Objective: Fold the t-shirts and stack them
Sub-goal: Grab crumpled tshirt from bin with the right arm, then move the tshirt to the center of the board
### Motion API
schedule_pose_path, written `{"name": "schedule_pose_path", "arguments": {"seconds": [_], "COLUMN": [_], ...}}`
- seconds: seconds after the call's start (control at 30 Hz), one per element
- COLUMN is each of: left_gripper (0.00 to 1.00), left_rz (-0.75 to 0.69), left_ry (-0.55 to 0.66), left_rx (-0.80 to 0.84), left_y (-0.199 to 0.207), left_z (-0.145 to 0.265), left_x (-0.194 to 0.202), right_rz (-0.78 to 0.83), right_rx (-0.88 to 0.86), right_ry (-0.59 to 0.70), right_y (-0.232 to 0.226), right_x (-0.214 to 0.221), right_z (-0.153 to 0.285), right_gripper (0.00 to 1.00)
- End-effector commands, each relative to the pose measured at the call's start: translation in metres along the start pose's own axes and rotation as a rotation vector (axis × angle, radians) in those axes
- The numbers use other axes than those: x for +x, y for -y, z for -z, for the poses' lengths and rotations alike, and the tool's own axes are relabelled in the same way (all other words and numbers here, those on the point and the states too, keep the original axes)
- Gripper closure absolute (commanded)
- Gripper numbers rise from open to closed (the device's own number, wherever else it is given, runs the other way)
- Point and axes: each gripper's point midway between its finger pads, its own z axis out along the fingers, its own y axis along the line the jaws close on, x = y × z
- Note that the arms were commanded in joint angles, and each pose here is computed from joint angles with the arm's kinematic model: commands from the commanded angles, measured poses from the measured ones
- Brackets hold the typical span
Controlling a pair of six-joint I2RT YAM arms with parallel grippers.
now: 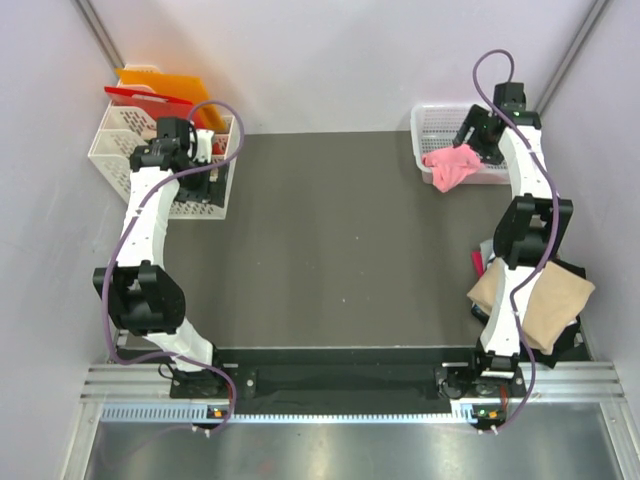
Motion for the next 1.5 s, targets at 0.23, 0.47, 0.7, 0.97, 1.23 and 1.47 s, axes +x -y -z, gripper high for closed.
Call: {"name": "schedule_pose_path", "arguments": {"seconds": [0.23, 0.47, 0.7, 0.97, 1.23, 1.47], "left_gripper": [0.01, 0.01, 0.01, 0.01, 0.01, 0.02], "left_rz": [0.012, 0.015, 0.016, 0.031, 0.051, 0.057], "left_ry": [0.046, 0.051, 0.052, 0.046, 0.039, 0.040], "left_rx": [-0.054, -0.062, -0.087, -0.086, -0.064, -0.061], "left_y": [-0.011, -0.013, -0.017, -0.016, -0.013, -0.011], "left_z": [-0.003, -0.004, -0.004, -0.010, -0.015, -0.013], "left_x": [-0.011, -0.010, -0.007, -0.002, -0.003, 0.002], "right_rz": [0.002, 0.019, 0.011, 0.121, 0.403, 0.552], "right_rx": [-0.115, -0.113, -0.147, -0.289, -0.692, -0.942], "right_ry": [-0.074, -0.100, -0.101, 0.069, 0.371, 0.435], "right_y": [-0.021, -0.017, -0.023, -0.083, -0.237, -0.280], "right_x": [0.021, 0.029, 0.029, -0.014, -0.005, 0.057], "right_z": [-0.015, -0.017, -0.011, 0.061, 0.257, 0.381], "right_gripper": [0.25, 0.35, 0.90, 1.00, 1.00, 1.00]}}
